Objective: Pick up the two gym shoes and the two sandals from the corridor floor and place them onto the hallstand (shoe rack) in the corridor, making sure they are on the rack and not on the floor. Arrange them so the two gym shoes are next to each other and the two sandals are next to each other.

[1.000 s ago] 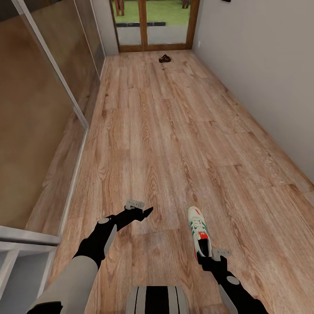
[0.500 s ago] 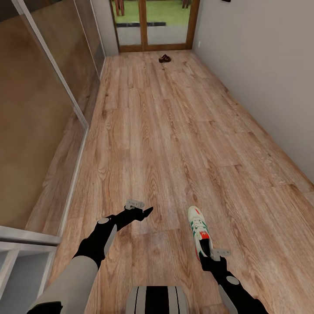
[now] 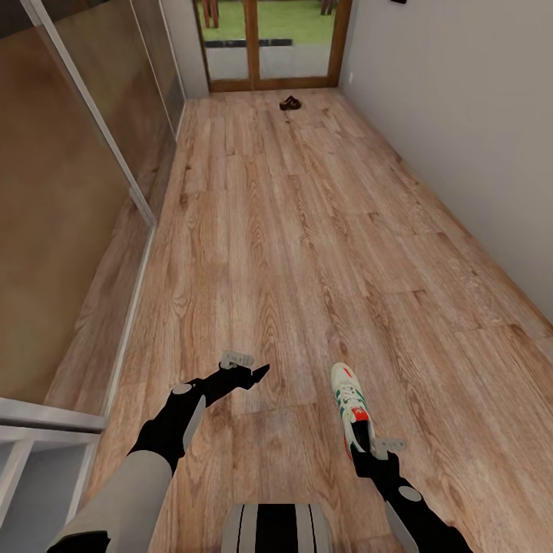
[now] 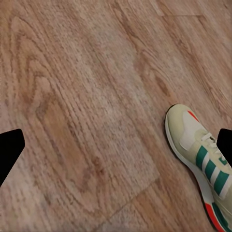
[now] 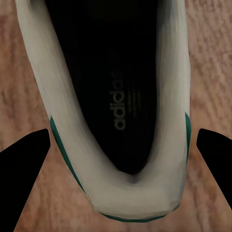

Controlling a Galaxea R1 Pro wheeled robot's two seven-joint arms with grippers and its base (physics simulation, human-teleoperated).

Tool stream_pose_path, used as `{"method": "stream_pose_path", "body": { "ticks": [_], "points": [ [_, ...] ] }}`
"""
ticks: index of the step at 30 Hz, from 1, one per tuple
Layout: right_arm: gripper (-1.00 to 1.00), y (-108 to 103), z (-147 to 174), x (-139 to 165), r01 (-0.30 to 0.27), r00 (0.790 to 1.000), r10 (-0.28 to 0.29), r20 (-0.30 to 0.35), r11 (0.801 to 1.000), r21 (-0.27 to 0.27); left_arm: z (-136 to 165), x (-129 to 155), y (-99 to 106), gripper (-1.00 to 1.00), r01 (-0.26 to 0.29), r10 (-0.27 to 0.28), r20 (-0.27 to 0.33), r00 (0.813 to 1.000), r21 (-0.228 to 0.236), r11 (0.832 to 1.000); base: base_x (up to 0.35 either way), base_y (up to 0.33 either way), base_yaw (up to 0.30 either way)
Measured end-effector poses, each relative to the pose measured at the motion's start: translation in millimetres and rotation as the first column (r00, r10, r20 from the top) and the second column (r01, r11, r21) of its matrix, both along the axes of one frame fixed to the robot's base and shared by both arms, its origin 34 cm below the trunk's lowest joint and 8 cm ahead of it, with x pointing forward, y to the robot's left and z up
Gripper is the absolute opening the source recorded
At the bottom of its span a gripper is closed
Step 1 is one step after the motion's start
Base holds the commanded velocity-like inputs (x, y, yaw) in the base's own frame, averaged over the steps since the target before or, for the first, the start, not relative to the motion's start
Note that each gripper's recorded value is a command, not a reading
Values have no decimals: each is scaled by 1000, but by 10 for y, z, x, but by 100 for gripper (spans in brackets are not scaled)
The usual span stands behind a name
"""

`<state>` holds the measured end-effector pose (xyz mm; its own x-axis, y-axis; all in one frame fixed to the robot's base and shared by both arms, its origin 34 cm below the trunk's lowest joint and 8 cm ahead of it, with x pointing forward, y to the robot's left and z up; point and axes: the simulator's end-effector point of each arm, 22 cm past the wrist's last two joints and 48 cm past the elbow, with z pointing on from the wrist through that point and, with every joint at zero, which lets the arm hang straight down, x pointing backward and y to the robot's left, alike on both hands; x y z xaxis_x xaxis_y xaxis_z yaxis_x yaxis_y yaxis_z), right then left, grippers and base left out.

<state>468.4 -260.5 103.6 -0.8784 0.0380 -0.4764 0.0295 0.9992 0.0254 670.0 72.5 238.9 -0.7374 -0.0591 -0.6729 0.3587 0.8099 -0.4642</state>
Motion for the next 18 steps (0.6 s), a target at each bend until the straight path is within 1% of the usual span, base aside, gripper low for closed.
{"method": "stream_pose_path", "body": {
  "ticks": [7, 18],
  "points": [
    [-100, 2, 0, 0, 0, 1000, 0, 1, 1000, 0, 0, 3, 3, 100, -1, 1, 0, 1000, 1, 1000, 0, 0, 0],
    [-100, -11, 192, 179, 5, 999, -5, 47, 1000, 0, 274, 107, -6, 100, 2, -2, 44, 999, 1, 1000, 0, 0, 0]
  ]
}}
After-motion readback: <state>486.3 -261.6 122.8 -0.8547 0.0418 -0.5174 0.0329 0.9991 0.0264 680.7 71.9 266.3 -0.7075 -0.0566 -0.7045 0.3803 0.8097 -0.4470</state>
